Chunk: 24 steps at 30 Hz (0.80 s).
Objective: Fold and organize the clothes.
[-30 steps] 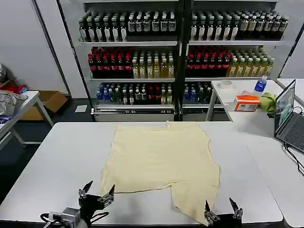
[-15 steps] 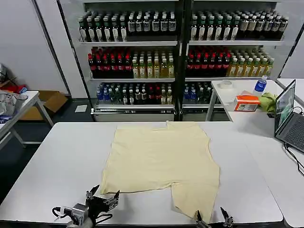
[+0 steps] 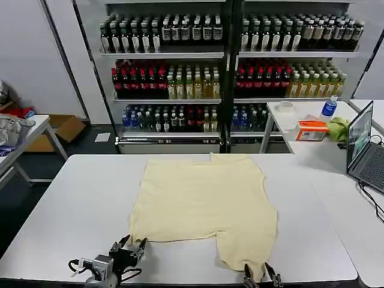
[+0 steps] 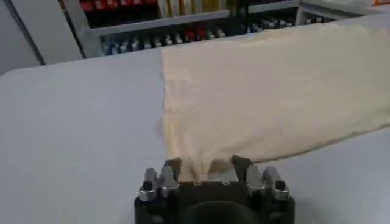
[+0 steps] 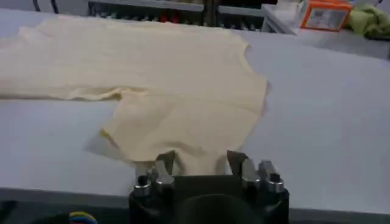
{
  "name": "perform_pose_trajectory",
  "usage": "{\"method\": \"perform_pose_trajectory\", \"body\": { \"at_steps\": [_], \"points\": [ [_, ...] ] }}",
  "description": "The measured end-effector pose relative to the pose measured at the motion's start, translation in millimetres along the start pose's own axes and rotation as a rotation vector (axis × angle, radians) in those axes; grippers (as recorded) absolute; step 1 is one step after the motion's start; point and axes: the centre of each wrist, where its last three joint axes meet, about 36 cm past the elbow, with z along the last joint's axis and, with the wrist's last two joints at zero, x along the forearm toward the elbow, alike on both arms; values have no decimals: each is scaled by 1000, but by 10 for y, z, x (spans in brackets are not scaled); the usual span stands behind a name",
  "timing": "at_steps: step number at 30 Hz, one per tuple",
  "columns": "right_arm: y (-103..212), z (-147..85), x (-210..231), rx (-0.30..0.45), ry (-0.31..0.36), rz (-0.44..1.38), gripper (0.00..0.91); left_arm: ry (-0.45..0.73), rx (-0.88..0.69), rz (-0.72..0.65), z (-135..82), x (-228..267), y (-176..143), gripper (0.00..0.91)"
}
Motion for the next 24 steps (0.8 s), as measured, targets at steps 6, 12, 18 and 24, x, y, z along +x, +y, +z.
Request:
{"method": "perform_pose_trajectory", "body": {
  "at_steps": [6,12,18,24],
  "points": [
    [2,1,33,-3,-9,-13,0,0,1,-4,11,16,-1,20],
    [-15,-26,118,7,-56,-35,0,-11,11,8,-8,79,-4,20],
    [-86,-124,257,16,-141,-47,0,-41,23,17,-92,216,-5,20],
    [-181,-239,414,31,-221,-47,0,-72,41,18,-186,424,0,20]
  ]
}}
